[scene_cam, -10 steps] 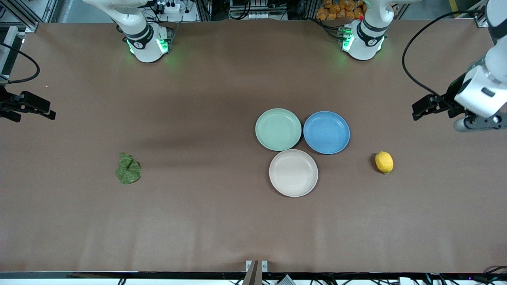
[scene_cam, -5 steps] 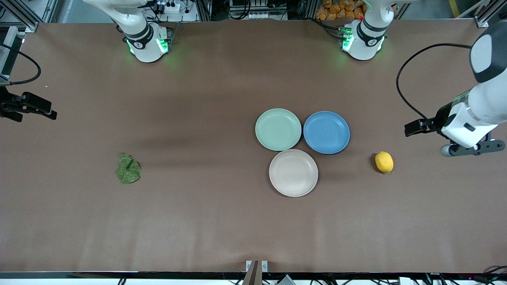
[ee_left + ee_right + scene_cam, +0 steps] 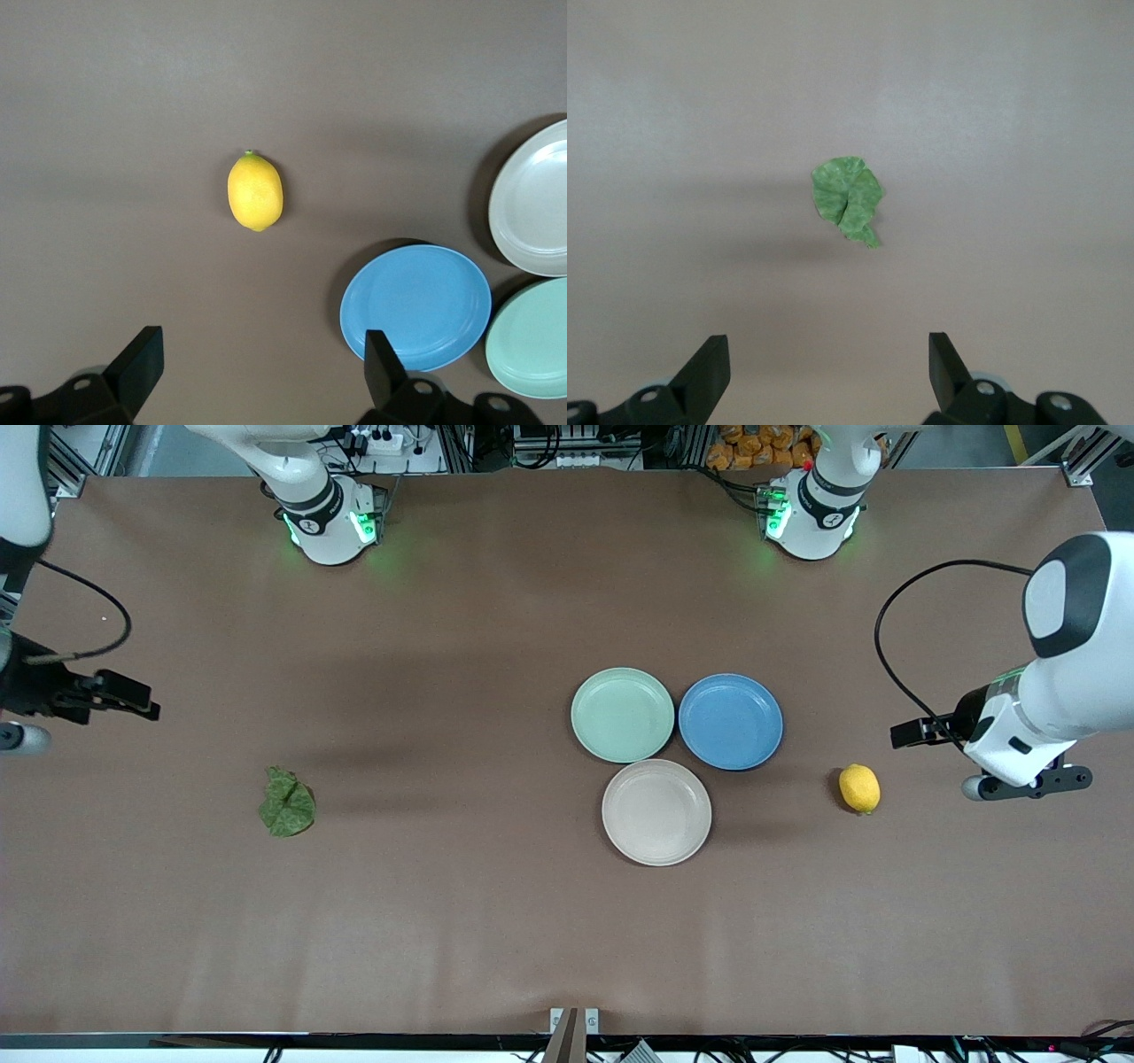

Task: Place lemon and lettuce in plates
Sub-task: 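Reach the left gripper to the lemon while the right gripper reaches the lettuce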

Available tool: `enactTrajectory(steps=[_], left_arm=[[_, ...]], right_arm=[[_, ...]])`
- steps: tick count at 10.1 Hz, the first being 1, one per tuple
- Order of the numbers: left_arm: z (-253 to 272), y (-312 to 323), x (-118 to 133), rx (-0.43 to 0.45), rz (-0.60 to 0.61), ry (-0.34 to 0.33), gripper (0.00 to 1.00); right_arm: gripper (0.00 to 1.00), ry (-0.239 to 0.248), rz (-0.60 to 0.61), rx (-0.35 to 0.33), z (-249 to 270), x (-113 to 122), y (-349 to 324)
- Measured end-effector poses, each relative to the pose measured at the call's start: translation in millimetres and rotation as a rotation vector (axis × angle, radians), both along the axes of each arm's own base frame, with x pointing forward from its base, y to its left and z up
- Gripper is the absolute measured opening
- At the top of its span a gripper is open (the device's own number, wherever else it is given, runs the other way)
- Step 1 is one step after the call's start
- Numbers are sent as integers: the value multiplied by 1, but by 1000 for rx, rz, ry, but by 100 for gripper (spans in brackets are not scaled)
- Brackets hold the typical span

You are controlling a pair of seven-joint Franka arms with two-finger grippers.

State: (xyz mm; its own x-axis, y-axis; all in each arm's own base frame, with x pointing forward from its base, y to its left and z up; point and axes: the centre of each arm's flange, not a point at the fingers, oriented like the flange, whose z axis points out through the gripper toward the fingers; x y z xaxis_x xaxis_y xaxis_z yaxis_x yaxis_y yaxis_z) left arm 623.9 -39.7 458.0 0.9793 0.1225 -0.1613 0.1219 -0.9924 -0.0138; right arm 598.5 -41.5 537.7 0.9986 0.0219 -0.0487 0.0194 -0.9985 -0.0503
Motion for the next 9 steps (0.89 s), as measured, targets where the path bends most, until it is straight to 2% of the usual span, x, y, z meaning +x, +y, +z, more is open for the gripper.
enactTrajectory(steps=[5,8,9], left_arm=[[-56,12,17,-2,57,25,100],[-96,20,19,-7,76,-21,100],[-110,20,17,-8,77,-18,100]], right_arm=[[98,24,-2,0,-36,4,0],[98,12,-5,-2,-62,7,-1],[98,10,-7,-3,-73,7,-1]])
